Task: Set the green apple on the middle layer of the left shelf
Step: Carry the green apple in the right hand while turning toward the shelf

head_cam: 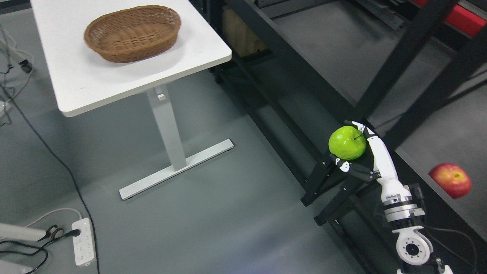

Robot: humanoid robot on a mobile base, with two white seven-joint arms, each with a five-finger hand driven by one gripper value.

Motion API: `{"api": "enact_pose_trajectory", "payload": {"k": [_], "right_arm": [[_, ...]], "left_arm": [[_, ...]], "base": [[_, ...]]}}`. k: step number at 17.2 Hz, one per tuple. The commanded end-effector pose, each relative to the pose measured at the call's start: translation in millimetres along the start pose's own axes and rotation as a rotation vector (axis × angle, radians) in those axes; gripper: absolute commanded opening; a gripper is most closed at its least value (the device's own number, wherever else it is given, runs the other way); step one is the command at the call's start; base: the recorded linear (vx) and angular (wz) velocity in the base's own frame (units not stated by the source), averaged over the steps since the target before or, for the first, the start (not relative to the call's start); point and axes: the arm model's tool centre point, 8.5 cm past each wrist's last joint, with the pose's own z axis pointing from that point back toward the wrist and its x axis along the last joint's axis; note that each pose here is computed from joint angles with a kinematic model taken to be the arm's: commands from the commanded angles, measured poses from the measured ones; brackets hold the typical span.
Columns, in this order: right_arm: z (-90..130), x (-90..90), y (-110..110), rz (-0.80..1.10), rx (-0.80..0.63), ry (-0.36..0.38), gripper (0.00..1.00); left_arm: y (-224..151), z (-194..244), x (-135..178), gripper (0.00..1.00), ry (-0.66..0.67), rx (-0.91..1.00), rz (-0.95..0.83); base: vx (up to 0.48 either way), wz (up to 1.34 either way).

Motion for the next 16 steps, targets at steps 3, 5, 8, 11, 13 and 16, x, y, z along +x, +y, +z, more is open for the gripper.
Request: {"api": "enact_pose_trajectory", "payload": {"k": [3, 5, 8, 11, 13, 16], "right_arm": [[-1.3, 0.6, -0.4, 0.003, 0.002, -0.003, 0.01], [-2.7, 1.1, -1.8, 0.005, 0.000, -0.005, 0.01], [-4.3, 1.6, -2.9, 0.006, -0.003, -0.006, 0.01], [-4.6, 1.0, -3.5, 0.008, -0.004, -0.002, 0.01], [-4.5, 0.5, -3.2, 0.008, -0.003, -0.001, 0.01], [-3.9, 0.1, -3.2, 0.009, -0.002, 0.000, 0.01]], "left_arm": [[10.6, 1.6, 14.4, 1.00, -0.022, 0.016, -0.005], [10.6, 1.6, 14.4, 1.00, -0.022, 0.016, -0.005], [10.6, 1.6, 14.4, 1.00, -0.022, 0.016, -0.005], [10.6, 1.6, 14.4, 1.00, -0.022, 0.016, -0.005], [10.6, 1.6, 14.4, 1.00, -0.022, 0.016, -0.005], [10.6, 1.6, 14.4, 1.00, -0.022, 0.016, -0.005]], "base": [[-0.148, -0.83], [-0.125, -0.85], [-0.108, -0.87], [-0.062, -0.84], [-0.035, -0.75], [0.026, -0.73]]}}
